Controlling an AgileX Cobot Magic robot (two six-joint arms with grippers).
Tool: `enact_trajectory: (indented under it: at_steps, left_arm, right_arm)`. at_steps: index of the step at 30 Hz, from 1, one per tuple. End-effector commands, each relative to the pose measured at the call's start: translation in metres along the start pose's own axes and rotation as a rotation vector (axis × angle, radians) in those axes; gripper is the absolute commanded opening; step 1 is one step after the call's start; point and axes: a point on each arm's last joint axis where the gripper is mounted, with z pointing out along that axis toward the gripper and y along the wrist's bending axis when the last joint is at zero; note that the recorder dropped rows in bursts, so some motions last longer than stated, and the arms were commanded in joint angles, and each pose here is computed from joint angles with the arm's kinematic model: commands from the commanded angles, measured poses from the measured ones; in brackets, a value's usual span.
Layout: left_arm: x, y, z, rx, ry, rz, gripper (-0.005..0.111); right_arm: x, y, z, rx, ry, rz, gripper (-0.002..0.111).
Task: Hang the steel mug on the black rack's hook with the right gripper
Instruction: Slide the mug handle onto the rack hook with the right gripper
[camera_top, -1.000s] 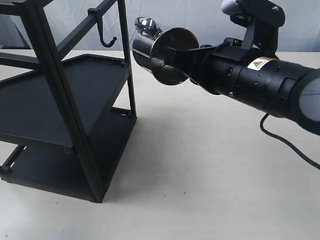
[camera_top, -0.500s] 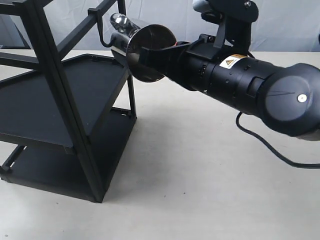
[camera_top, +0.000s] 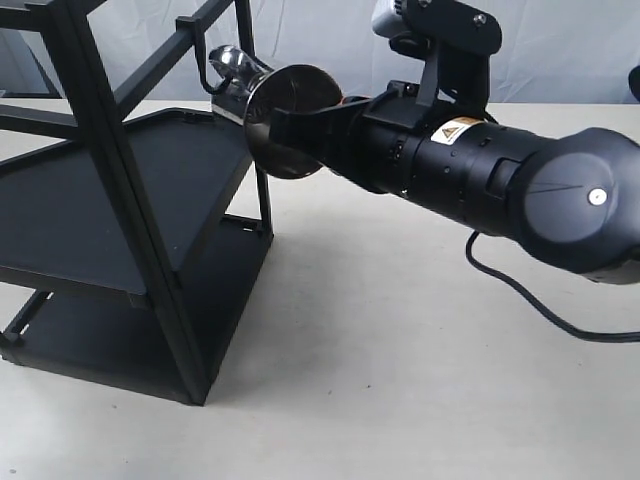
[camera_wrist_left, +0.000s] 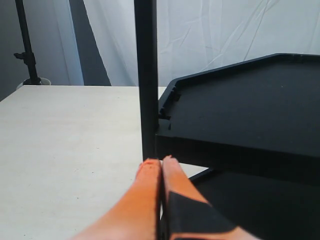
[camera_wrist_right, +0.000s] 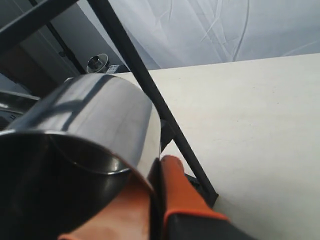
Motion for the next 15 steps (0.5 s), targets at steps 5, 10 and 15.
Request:
enact_trajectory:
  at_steps: [5, 10, 15]
  left_arm:
    - [-0.0003, -0.0001, -0.0004, 0.001, -0.005, -0.002, 0.002]
    - [-0.0003, -0.0001, -0.0004, 0.001, -0.005, -0.002, 0.002]
    - [-0.0003, -0.0001, -0.0004, 0.001, -0.005, -0.002, 0.002]
  right_arm:
    - [0.0029, 0.0115, -0.002, -0.018, -0.018, -0.024, -0.001]
    - [0.005, 0.0085, -0.0024, 0.03, -0.003, -0.032, -0.001]
    - [0.0088, 0.0108, -0.0031, 0.054, -0.006, -0.065, -0.001]
